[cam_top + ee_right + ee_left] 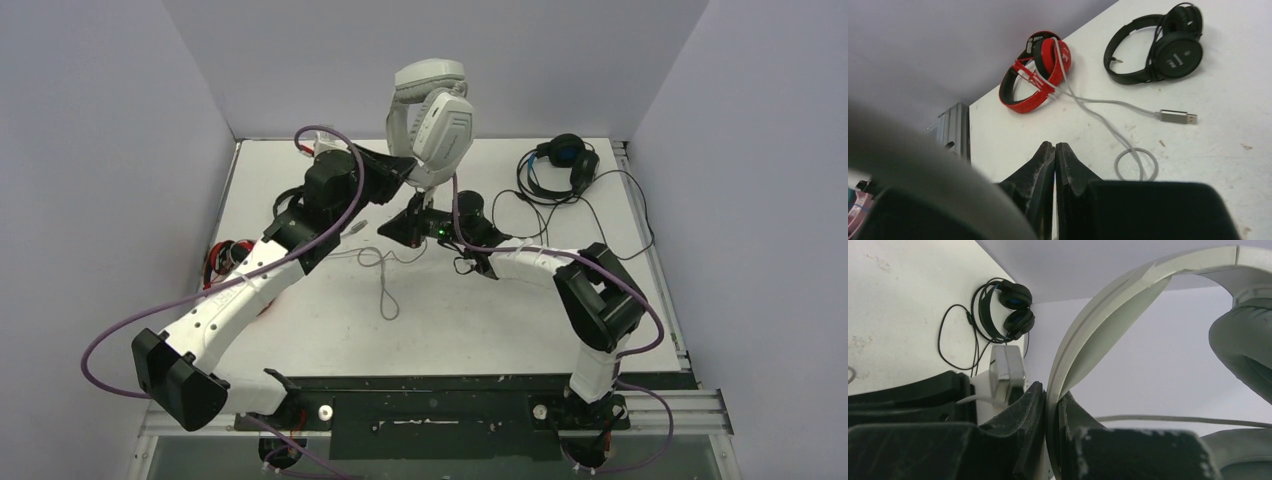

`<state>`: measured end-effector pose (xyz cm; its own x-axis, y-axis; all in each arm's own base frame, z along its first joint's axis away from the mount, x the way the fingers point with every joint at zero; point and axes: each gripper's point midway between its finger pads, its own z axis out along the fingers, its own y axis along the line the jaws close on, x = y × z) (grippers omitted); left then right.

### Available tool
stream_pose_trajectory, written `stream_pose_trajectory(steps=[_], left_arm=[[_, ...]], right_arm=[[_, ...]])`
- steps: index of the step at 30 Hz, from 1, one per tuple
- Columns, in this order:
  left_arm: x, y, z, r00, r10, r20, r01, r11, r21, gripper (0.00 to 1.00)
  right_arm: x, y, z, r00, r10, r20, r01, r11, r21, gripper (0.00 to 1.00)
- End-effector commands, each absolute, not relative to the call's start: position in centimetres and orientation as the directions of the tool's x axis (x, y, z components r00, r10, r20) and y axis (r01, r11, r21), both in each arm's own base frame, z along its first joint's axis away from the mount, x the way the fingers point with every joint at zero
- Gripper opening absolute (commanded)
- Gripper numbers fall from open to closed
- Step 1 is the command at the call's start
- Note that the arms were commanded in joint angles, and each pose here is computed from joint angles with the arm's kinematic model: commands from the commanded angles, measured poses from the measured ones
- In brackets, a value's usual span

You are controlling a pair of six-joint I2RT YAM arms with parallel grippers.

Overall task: Wrap the headphones
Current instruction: Wrap the headphones cable around the headphones.

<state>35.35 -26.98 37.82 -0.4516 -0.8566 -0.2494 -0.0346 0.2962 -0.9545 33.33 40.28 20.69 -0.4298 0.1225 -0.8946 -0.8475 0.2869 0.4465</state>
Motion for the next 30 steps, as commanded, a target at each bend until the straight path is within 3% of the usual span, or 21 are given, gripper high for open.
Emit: stream_pose_trajectory(steps=[1, 12, 17, 22, 26, 30], left_arm=[[35.6, -26.9, 43.3, -0.461, -0.876, -0.141, 0.046, 0.135, -0.99, 0.0], [39.2, -21.9, 42.0, -0.323, -0.934, -0.154, -0.035, 0.174, -0.984, 0.0], [41.1, -17.0, 39.6, -0.096, -0.912, -0.398, -0.167, 0.409, -0.897, 0.0], [41.7, -10.8, 37.2, 0.094, -0.664, -0.742, -0.376, 0.666, -0.644, 0.0], [41.6, -7.5, 35.0, 0.084, -0.423, -0.902, -0.532, 0.747, -0.399, 0.0], [40.8, -5.1, 33.8, 0.052, -0.224, -0.973, -0.631, 0.748, -0.206, 0.0]], right_arm=[[30.8, 41.0, 22.1, -0.381, 0.084, -0.921, -0.892, 0.23, 0.39, 0.0], [24.4, 41.7, 23.3, -0.325, 0.038, -0.945, -0.929, 0.173, 0.327, 0.0], [22.2, 43.1, 23.8, -0.301, -0.07, -0.951, -0.944, 0.163, 0.287, 0.0], [21.4, 42.7, 24.7, -0.307, -0.156, -0.939, -0.94, 0.201, 0.274, 0.0], [21.5, 41.3, 25.4, -0.32, -0.249, -0.914, -0.932, 0.259, 0.255, 0.0], [22.2, 39.6, 26.6, -0.327, -0.338, -0.883, -0.919, 0.332, 0.213, 0.0]])
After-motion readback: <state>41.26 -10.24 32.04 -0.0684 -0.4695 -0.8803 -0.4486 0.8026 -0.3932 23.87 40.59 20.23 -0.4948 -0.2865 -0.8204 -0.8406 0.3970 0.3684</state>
